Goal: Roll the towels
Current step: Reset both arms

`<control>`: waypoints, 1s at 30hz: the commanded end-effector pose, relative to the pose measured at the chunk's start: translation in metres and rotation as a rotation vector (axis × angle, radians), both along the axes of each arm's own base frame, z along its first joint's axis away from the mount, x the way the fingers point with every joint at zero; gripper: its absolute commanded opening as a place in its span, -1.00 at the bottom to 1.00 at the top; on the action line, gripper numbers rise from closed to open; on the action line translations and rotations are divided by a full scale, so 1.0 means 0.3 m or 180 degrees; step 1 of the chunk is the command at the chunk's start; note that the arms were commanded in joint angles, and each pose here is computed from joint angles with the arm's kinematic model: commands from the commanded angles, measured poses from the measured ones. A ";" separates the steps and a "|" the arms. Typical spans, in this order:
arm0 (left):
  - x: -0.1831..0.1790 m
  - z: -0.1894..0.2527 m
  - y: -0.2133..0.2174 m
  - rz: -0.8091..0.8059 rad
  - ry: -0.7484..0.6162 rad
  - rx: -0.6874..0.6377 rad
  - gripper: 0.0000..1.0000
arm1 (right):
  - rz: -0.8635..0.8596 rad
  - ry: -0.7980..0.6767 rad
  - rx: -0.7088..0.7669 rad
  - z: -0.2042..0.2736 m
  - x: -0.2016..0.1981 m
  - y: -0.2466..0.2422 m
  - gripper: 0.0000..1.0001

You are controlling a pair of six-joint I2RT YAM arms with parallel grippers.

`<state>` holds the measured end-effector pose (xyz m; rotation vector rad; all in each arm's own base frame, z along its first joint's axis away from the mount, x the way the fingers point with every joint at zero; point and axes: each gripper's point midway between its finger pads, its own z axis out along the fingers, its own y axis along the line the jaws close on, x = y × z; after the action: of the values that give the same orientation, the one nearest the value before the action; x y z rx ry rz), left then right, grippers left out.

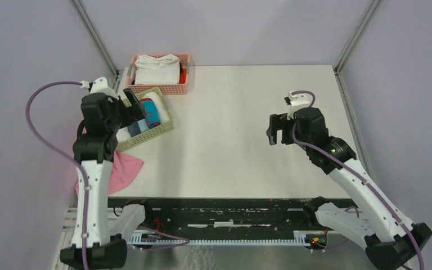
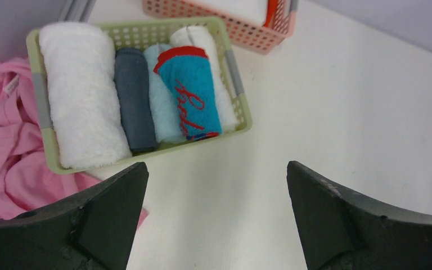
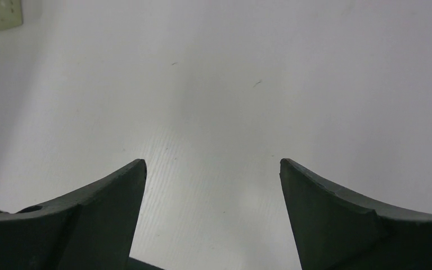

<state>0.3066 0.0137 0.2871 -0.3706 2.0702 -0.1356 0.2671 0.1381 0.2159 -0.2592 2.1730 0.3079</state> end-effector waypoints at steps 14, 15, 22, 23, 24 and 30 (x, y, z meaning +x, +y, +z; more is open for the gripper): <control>-0.290 0.185 0.052 0.0591 -0.1523 0.0388 0.98 | -0.1271 -0.1261 -0.0655 0.273 -0.129 -0.421 1.00; -0.279 0.168 0.041 0.0546 -0.1518 0.0351 0.98 | -0.1299 -0.1266 -0.0662 0.267 -0.134 -0.428 1.00; -0.187 0.088 -0.026 0.0346 -0.1503 0.0100 0.98 | -0.1364 -0.1413 -0.0586 0.234 -0.153 -0.447 1.00; -0.178 0.081 -0.029 0.0335 -0.1495 0.0101 0.98 | -0.1401 -0.1427 -0.0585 0.233 -0.156 -0.454 1.00; -0.170 0.068 -0.028 0.0339 -0.1467 0.0111 0.98 | -0.1448 -0.1441 -0.0586 0.234 -0.158 -0.463 1.00; -0.155 0.031 -0.027 0.0333 -0.1338 0.0167 0.98 | -0.1555 -0.1517 -0.0547 0.239 -0.164 -0.481 1.00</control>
<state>0.2528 0.0081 0.2756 -0.3656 1.7171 -0.0443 0.2162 0.0009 0.2746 0.0502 1.7797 -0.1848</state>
